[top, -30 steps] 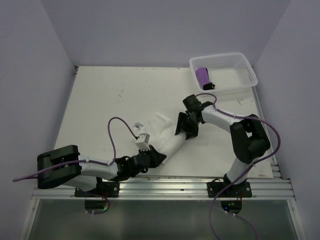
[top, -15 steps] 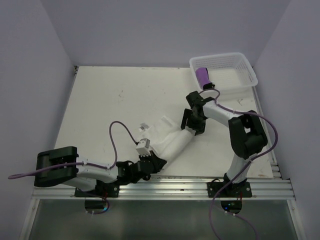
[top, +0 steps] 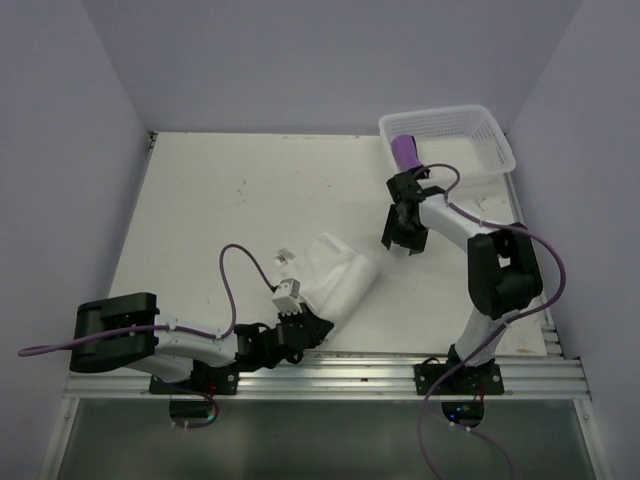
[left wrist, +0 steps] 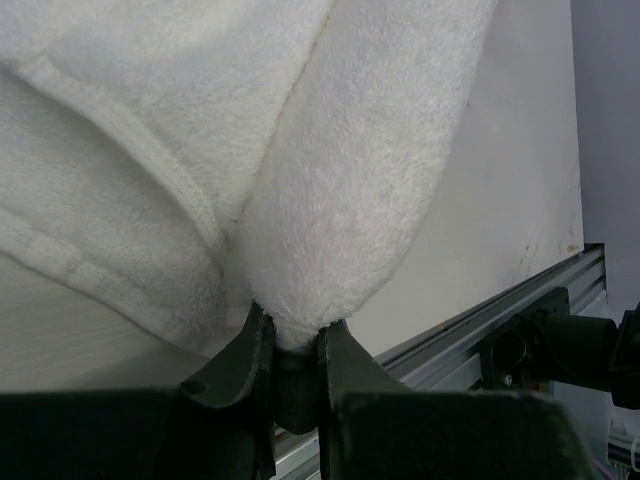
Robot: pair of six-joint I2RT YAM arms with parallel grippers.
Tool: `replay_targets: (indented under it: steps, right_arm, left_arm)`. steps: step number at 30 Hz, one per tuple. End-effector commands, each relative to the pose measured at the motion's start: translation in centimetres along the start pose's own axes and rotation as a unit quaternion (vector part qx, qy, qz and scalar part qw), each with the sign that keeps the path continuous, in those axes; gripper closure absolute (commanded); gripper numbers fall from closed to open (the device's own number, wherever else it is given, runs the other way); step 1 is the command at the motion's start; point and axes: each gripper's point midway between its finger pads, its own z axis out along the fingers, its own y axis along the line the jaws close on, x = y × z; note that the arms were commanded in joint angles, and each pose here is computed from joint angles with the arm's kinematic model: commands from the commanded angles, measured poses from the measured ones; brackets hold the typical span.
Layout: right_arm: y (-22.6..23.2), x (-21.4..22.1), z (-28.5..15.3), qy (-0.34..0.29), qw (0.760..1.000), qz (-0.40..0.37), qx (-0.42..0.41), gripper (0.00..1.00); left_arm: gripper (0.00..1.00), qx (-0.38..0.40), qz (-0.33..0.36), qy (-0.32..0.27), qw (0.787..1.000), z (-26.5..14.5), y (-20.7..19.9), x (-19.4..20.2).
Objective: Roll the towels
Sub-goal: Roll the towel
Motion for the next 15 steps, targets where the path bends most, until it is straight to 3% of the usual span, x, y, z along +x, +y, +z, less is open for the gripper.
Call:
replay_targets:
  steps: [1,5,9,15]
  right_arm:
    - [0.0,-2.9,-5.4,-0.076,0.997,0.004,-0.033,0.42]
    - [2.5,-4.6,-9.9,-0.129,0.983,-0.001,-0.132,0.57]
    - [7.7,-4.6,-13.6,-0.157,0.946,-0.056,-0.279,0.64]
    - [13.4,-0.2,-13.9,-0.137,0.921,-0.194,-0.309,0.81]
  left_arm:
    - [1.0,-0.059,0.037,0.022,0.997,-0.3,4.0,1.4]
    - [1.0,-0.061,0.035,0.023,0.997,-0.3,4.2,1.5]
    - [1.0,-0.061,0.036,0.023,0.997,-0.4,4.3,1.5]
    - [1.0,-0.06,0.036,0.024,0.997,-0.3,4.2,1.6]
